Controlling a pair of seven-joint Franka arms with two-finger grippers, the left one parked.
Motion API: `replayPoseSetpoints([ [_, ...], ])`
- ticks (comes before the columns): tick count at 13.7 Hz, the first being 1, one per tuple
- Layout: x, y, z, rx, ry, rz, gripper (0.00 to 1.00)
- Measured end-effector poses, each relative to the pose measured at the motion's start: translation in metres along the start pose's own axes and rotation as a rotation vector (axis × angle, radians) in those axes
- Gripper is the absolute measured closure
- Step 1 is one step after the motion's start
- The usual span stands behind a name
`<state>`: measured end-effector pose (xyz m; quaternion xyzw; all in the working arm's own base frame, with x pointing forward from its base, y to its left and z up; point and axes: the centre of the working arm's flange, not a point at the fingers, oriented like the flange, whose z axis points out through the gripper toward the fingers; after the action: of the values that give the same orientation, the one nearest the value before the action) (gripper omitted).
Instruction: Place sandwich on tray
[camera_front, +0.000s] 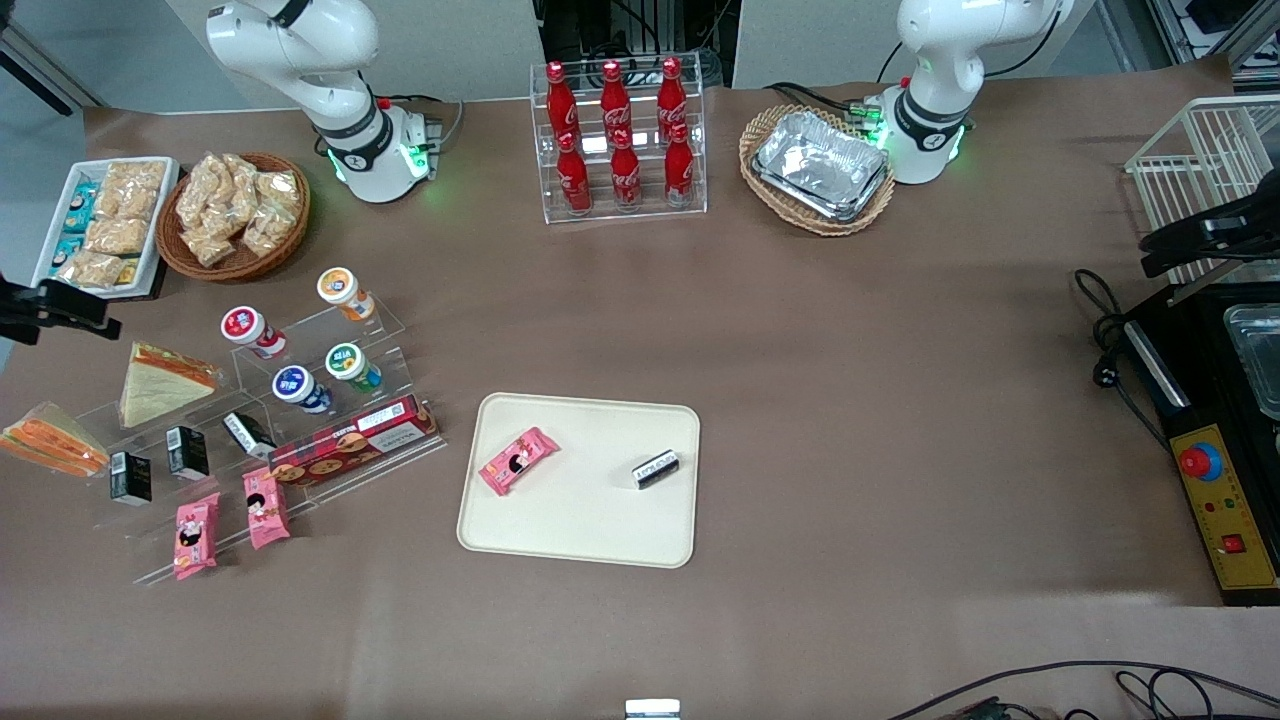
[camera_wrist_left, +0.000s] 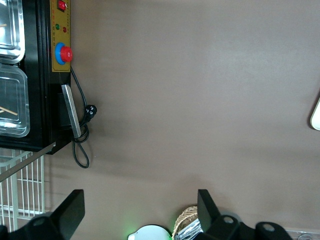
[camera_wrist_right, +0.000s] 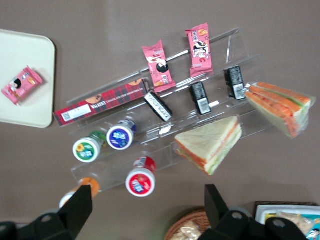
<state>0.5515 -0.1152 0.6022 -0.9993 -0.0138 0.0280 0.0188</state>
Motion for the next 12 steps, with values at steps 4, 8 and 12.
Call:
replayPoseSetpoints([
  [4, -0.016, 0.054, -0.002, 0.001, 0.004, -0.132, 0.00],
  [8, -0.024, 0.088, -0.005, -0.020, 0.040, -0.295, 0.00],
  [12, -0.018, 0.116, 0.002, -0.083, 0.086, -0.534, 0.00],
])
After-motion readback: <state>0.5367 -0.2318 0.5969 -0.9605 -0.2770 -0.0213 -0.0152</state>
